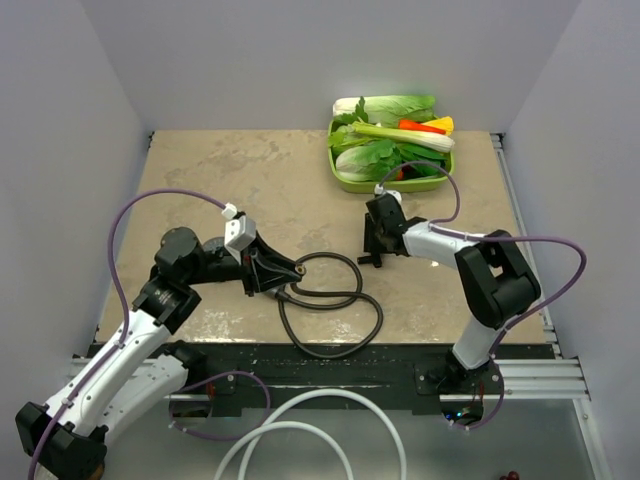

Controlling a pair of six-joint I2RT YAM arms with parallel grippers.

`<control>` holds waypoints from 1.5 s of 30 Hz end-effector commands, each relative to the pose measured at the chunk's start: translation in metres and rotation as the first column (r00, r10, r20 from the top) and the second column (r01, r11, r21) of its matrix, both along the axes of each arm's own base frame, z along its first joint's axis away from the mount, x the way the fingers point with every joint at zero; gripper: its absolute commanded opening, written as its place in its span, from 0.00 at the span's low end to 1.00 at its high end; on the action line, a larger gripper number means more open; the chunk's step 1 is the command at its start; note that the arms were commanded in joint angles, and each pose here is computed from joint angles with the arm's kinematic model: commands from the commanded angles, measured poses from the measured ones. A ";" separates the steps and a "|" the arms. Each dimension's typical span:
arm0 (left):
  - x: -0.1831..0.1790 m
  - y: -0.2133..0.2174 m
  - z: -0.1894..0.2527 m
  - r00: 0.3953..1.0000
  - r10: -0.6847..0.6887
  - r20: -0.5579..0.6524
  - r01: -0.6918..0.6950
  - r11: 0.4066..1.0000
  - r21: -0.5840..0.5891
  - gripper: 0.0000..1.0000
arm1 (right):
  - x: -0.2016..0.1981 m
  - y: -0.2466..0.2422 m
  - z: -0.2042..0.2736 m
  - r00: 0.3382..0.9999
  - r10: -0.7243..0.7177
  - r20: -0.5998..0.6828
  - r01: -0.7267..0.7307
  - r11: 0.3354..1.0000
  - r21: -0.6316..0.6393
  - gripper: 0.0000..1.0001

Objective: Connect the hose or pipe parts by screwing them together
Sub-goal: Pick up the pipeline from the center of the board.

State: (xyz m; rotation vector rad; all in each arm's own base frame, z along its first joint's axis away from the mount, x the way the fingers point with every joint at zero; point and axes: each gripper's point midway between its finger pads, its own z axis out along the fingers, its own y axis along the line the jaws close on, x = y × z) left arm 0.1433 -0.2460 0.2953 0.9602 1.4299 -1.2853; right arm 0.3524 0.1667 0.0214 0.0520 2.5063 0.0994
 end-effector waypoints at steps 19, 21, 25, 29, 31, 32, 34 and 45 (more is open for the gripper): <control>-0.018 0.006 0.013 0.996 -0.013 0.092 0.025 0.992 -0.121 0.00 | 0.006 0.031 0.046 0.990 0.118 0.075 -0.124 0.989 0.083 0.00; -0.019 0.008 0.008 0.997 -0.006 0.081 0.016 0.992 -0.125 0.00 | 0.014 0.035 0.065 0.982 0.148 0.117 -0.158 0.984 0.083 0.00; -0.021 0.011 0.009 0.996 0.000 0.090 0.013 0.991 -0.136 0.00 | 0.016 0.034 0.055 0.980 0.193 0.054 -0.194 0.981 0.017 0.00; -0.021 0.013 0.011 0.995 0.008 0.101 0.006 0.990 -0.140 0.00 | 0.020 0.031 0.040 0.979 0.199 0.030 -0.199 0.980 -0.018 0.00; -0.021 0.013 0.011 0.995 0.010 0.104 0.005 0.990 -0.140 0.00 | 0.022 0.033 0.035 0.979 0.204 0.030 -0.203 0.979 -0.020 0.00; -0.021 0.013 0.012 0.994 0.010 0.107 0.005 0.990 -0.141 0.00 | 0.023 0.034 0.028 0.978 0.209 0.015 -0.208 0.978 -0.025 0.00; -0.021 0.014 0.012 0.994 0.012 0.112 0.004 0.989 -0.144 0.00 | 0.024 0.034 0.022 0.977 0.214 -0.002 -0.214 0.976 -0.035 0.00; -0.018 0.016 0.017 0.993 0.033 0.116 -0.014 0.988 -0.154 0.00 | 0.035 0.031 0.024 0.990 0.142 0.000 -0.140 0.977 -0.160 0.54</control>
